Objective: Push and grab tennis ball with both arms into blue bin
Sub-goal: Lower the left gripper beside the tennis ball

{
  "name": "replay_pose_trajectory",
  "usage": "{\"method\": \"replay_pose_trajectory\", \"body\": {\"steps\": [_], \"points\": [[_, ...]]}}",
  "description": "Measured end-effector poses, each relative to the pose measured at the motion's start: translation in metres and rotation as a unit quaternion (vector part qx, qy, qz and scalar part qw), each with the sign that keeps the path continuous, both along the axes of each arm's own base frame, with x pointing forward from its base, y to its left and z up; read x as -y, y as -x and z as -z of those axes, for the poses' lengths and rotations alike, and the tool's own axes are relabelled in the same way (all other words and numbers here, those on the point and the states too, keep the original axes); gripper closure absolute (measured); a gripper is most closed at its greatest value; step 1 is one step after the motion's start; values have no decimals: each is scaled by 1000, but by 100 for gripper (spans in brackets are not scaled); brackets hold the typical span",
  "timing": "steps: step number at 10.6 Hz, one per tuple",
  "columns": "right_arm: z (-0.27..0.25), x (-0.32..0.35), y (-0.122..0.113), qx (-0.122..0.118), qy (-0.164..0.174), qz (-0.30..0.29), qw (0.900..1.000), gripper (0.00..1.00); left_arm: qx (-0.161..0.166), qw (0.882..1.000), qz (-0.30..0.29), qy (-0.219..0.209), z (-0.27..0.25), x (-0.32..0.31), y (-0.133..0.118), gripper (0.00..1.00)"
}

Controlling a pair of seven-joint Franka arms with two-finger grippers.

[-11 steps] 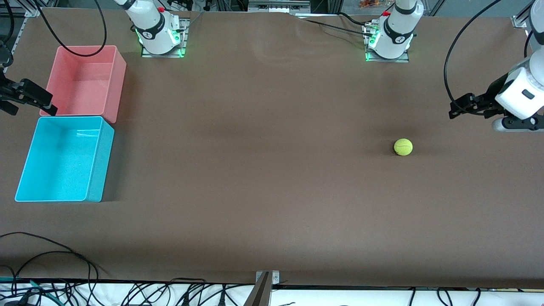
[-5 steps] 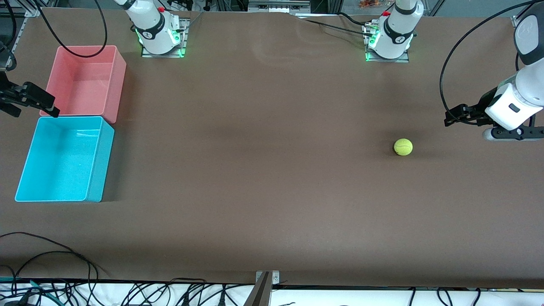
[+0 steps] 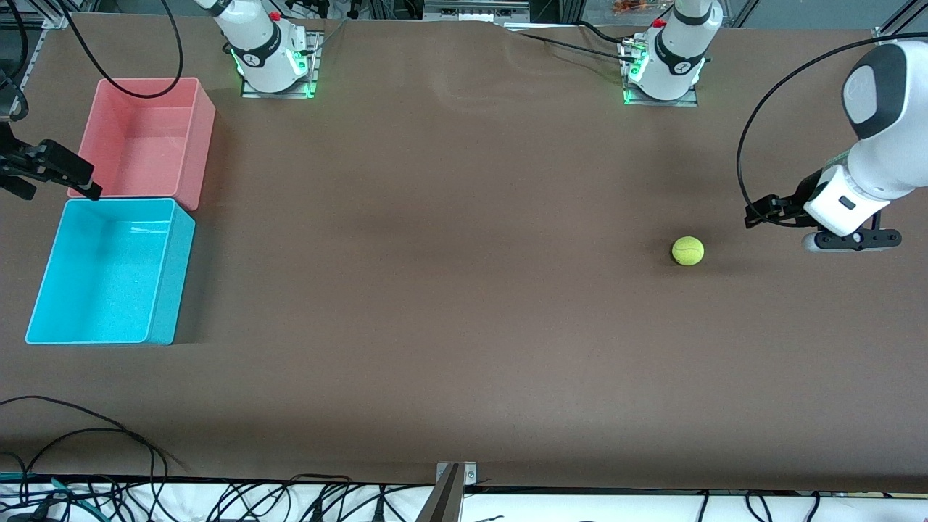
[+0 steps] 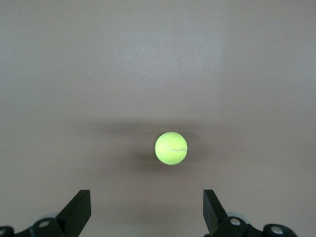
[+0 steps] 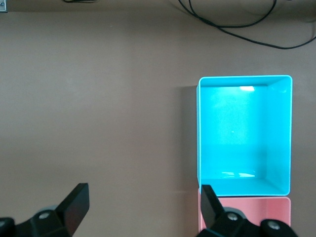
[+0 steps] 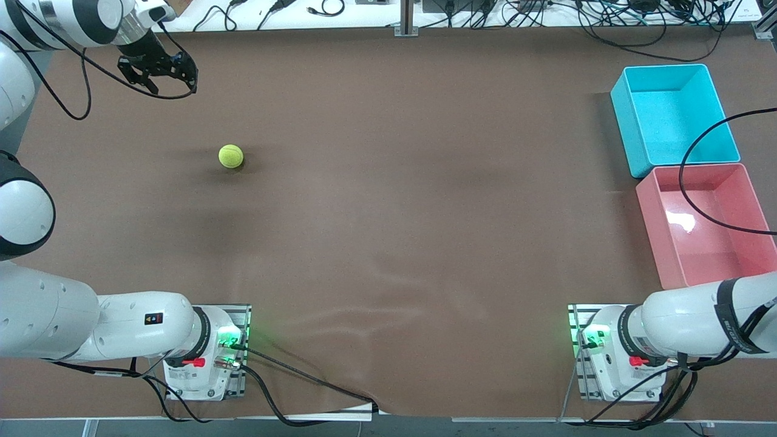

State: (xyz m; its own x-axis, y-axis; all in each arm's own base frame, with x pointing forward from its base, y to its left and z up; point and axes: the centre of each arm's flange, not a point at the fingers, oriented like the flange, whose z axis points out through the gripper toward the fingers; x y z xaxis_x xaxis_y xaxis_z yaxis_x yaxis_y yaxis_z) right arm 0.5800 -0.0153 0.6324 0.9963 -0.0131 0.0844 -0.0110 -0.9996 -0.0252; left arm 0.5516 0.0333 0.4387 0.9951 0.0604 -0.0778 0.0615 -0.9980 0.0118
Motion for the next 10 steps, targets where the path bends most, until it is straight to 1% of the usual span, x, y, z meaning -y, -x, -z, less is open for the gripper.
{"method": "replay_pose_trajectory", "body": {"steps": [3, 5, 6, 10], "points": [[0, 0, 0, 0, 0, 0, 1000, 0, 30, 1000, 1, -2, 39, 0, 6, 0], [0, 0, 0, 0, 0, 0, 1000, 0, 41, 999, 1, -3, 64, 1, 15, 0], [0, 0, 0, 0, 0, 0, 1000, 0, 43, 999, 1, -3, 70, 1, 17, 5], [0, 0, 0, 0, 0, 0, 1000, 0, 46, 999, 1, -3, 84, 1, 15, 61]]}}
